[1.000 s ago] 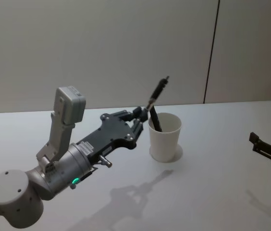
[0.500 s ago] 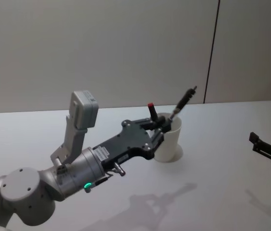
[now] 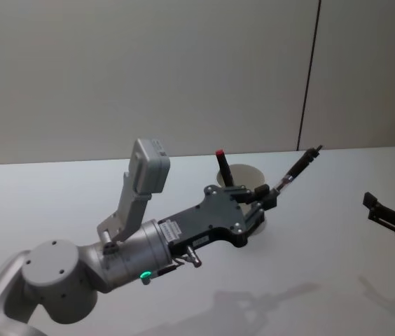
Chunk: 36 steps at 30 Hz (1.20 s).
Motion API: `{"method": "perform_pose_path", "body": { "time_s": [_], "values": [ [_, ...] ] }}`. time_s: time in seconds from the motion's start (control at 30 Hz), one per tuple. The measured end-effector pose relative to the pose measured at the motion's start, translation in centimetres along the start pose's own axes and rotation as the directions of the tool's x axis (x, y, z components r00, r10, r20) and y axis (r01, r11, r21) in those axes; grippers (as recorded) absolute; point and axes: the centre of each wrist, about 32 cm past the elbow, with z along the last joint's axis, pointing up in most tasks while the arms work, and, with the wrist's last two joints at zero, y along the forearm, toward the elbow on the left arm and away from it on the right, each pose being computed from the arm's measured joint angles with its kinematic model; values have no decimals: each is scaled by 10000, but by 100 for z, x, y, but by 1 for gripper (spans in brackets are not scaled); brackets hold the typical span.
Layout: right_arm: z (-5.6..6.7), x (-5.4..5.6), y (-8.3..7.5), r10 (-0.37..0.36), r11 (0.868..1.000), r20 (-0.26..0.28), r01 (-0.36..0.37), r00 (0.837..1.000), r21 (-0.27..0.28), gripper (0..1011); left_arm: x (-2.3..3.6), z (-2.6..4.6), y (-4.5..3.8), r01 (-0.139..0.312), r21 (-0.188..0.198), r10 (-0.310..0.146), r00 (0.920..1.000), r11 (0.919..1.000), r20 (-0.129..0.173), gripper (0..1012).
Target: Place the pen into the pen holder.
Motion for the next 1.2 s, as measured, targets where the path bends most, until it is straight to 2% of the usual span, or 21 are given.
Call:
{"method": "perform_pose_path", "body": {
  "time_s": [0.5, 1.2],
  "values": [
    [0, 0, 0, 0, 10000, 0, 0, 10000, 0, 1002, 2, -60, -156, 557, 210, -554, 9984, 9982, -142, 140],
    [0, 1, 0, 19, 10000, 14, -19, 10000, 20, 1002, 0, -90, -233, 769, 243, -764, 9968, 9967, -232, 140]
  ]
}}
